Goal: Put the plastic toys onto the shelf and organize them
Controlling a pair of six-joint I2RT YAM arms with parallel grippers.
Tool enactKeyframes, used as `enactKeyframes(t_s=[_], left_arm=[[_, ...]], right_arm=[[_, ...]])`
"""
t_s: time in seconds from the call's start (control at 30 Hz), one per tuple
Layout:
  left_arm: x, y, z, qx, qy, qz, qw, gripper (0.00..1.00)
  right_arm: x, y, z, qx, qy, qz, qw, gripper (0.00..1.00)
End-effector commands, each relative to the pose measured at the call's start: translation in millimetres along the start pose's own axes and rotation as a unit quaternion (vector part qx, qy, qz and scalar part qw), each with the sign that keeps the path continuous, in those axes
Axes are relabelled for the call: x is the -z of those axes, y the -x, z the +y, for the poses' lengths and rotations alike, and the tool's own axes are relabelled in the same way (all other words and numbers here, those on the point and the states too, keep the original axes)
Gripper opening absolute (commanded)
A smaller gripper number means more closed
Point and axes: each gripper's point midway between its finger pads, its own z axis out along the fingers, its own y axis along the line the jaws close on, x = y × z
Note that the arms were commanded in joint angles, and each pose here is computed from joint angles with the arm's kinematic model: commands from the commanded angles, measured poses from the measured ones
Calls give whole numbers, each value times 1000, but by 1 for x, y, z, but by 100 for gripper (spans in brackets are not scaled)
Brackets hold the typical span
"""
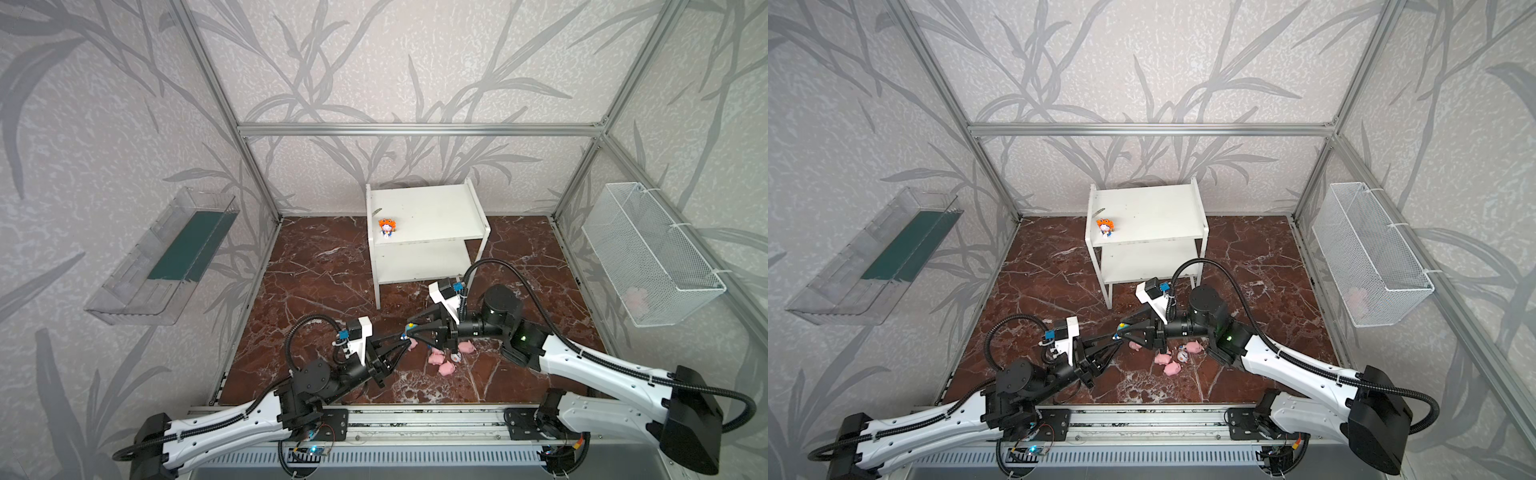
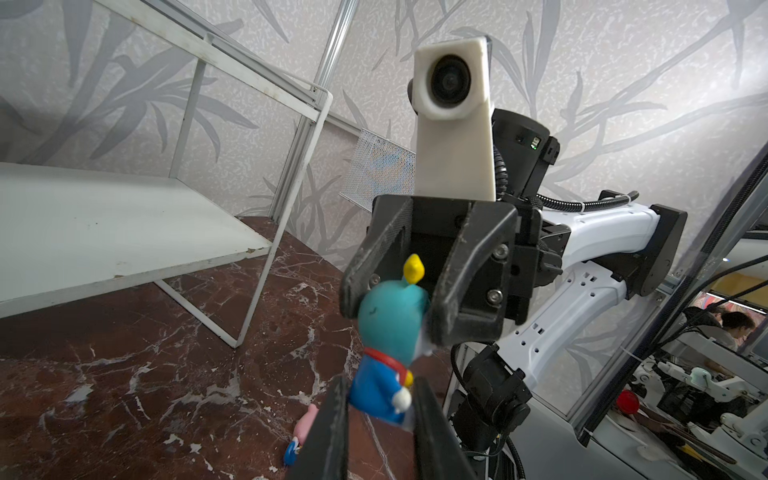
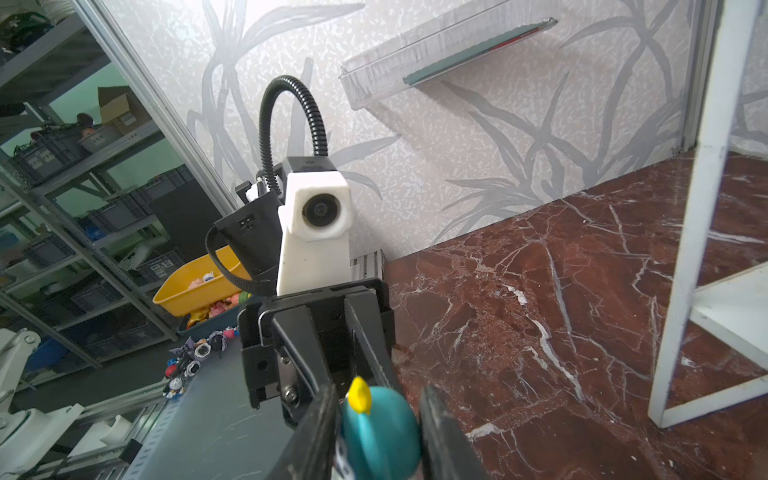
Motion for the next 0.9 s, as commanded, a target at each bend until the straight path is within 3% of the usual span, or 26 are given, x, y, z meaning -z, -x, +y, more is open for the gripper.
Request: enactKeyframes(t_s=[0.0,0.23,0.43,0.73,0.87], left_arm=[[2,13,-3,8,-6,-28,1000,4],[4,18,-1,6,-4,-48,999,4],[5,24,-1,1,-6,-64,998,4],[10,27,0,5,-7,-77,997,5],[12,29,4,2,9,-73,997,26]], right_arm=[[-3,20,5,9,4,-23,1000,31],[-11,16,4,-5,5,-13,1000,40],[-18,15,5,-10,5,-18,1000,41],[-17,25,-5,-16,-31,-47,998,26],[-14,36,-7,-9,-53,-35,998,24]])
